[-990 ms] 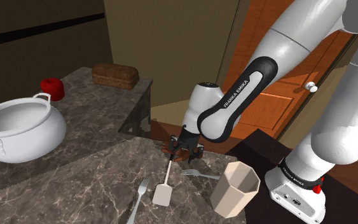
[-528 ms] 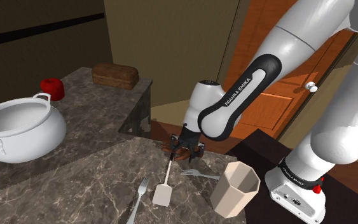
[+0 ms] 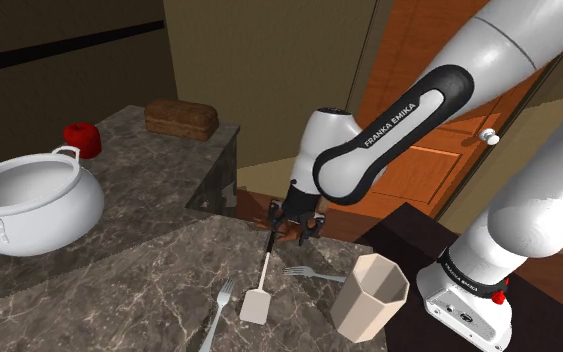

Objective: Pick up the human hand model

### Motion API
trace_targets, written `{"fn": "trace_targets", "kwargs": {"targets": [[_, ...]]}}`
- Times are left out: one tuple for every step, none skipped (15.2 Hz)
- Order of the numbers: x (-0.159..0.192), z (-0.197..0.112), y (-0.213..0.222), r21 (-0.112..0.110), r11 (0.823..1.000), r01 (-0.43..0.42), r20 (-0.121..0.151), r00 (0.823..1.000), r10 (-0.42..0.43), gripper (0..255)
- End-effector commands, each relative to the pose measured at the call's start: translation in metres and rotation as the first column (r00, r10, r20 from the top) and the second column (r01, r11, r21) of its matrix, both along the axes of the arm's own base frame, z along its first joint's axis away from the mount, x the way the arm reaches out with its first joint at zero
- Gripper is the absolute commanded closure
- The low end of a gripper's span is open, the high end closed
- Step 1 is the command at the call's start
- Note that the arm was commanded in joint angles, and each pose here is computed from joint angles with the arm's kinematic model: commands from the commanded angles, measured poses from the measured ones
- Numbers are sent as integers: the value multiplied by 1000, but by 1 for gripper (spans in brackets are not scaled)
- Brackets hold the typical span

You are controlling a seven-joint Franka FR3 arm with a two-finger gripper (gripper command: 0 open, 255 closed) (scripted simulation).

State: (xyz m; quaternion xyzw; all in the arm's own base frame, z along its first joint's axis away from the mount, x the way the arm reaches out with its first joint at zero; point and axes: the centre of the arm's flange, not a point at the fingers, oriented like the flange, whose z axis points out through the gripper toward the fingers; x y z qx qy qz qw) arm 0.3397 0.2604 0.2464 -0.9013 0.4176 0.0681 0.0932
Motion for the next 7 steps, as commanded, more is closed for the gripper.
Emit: {"fn": "trace_targets", "kwargs": {"targets": [[0,10,1,0,1000,0,0,1000,0,255],[0,15,1,0,1000,0,0,1000,0,255],[0,20,1,0,1000,0,0,1000,0,255],[0,26,1,0,1000,0,0,1000,0,255],[0,31,1,0,1000,0,0,1000,0,255],[0,32,1,0,1000,0,0,1000,0,255],[0,32,1,0,1000,0,0,1000,0,255]]}}
